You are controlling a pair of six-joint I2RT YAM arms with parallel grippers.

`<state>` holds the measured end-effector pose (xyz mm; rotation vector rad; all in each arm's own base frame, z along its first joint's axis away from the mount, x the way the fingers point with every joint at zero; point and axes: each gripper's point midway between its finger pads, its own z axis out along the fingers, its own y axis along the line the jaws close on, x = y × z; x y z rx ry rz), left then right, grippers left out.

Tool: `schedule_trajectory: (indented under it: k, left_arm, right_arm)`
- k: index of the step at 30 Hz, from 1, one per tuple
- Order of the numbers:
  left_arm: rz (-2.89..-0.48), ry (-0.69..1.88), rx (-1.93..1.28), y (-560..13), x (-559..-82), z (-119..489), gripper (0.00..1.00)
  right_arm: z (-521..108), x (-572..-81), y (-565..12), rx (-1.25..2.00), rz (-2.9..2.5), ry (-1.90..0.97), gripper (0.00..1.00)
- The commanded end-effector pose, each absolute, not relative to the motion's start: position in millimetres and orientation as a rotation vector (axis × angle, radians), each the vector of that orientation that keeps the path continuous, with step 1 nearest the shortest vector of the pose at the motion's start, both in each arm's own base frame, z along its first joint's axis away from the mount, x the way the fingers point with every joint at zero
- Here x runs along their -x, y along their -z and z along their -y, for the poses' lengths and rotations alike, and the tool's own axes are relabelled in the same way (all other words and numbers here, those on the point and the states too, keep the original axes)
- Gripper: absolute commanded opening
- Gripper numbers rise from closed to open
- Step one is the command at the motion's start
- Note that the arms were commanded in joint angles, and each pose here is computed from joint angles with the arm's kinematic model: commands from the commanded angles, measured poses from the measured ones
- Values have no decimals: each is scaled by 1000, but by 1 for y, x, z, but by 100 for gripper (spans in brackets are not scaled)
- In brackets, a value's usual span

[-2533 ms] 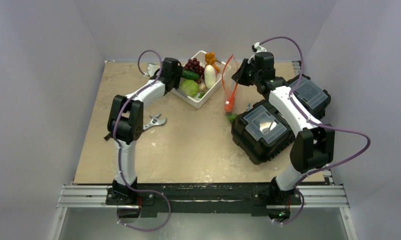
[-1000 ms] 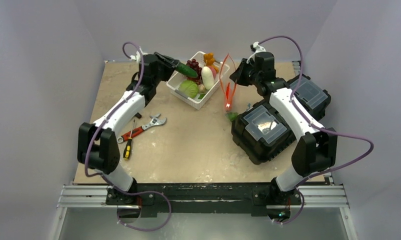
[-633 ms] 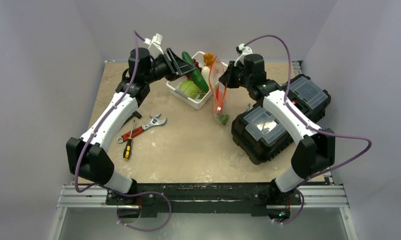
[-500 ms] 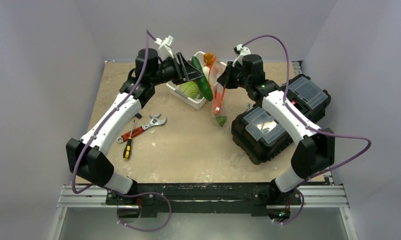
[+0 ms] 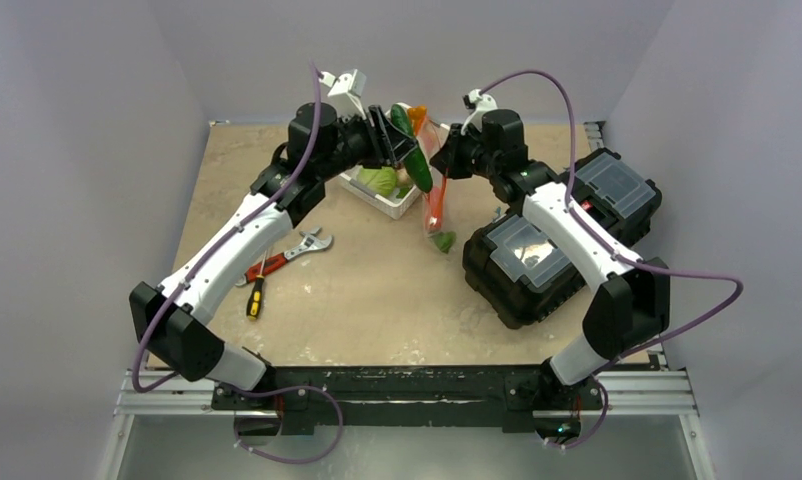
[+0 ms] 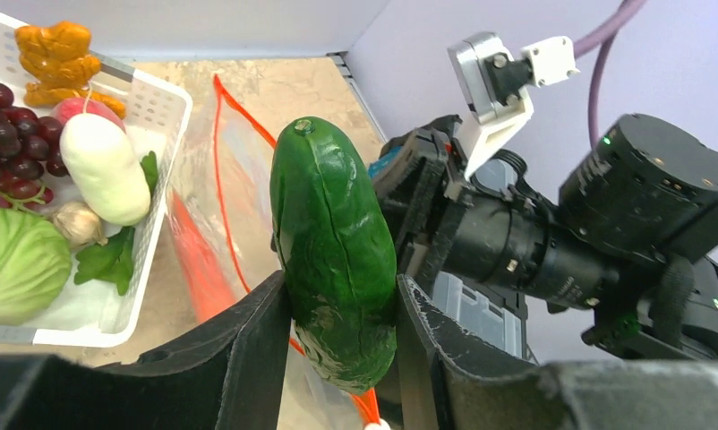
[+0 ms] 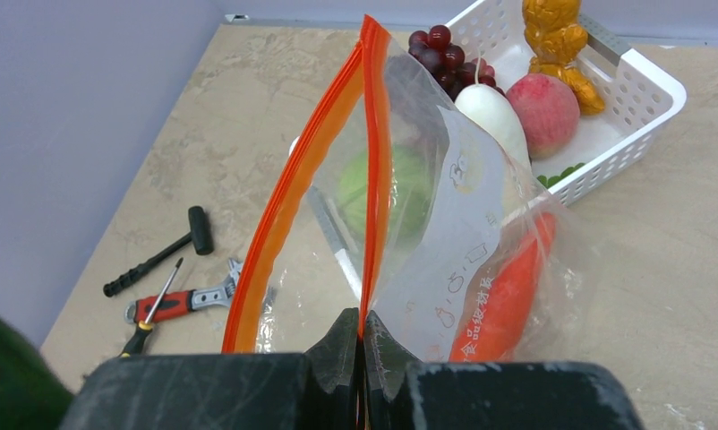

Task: Place the food in the zip-top bag and seal the zipper
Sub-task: Place the fake vegetable in the zipper food storage bag.

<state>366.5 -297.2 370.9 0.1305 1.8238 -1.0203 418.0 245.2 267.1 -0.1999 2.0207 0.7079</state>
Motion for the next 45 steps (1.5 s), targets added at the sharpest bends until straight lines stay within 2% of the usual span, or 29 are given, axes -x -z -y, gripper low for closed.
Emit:
schedule_trajectory:
  k: [1, 12, 20, 29, 34, 36, 39, 45]
  left_arm:
    - [-1742, 984, -122, -391, -381, 301, 19]
    - [-1843, 889, -165, -346, -384, 314, 19]
    - [-2125, 994, -197, -305, -361, 335, 22]
    - [-2288, 1039, -116, -291, -358, 345, 40]
    - [-2304, 1012, -97, -293, -360, 342, 56]
    - [-2294, 1001, -98, -296, -360, 340, 66]
    - [-2264, 1005, -120, -307, -356, 337, 74]
    - [-2215, 985, -143, -327, -348, 323, 76]
  right_arm:
    - [-249, -408, -311, 237, -1895, -749, 0]
    - [-251, -402, -322, 254, -1868, -769, 0]
    - [-255, -400, -322, 265, -1869, -778, 0]
    - [-252, -400, -323, 266, -1865, -765, 0]
    - [-252, -400, -321, 265, -1870, -765, 0]
    - [-252, -400, -322, 265, -1868, -762, 0]
    - [-252, -401, -321, 266, -1872, -760, 0]
    - [-253, -403, -318, 265, -1879, -756, 0]
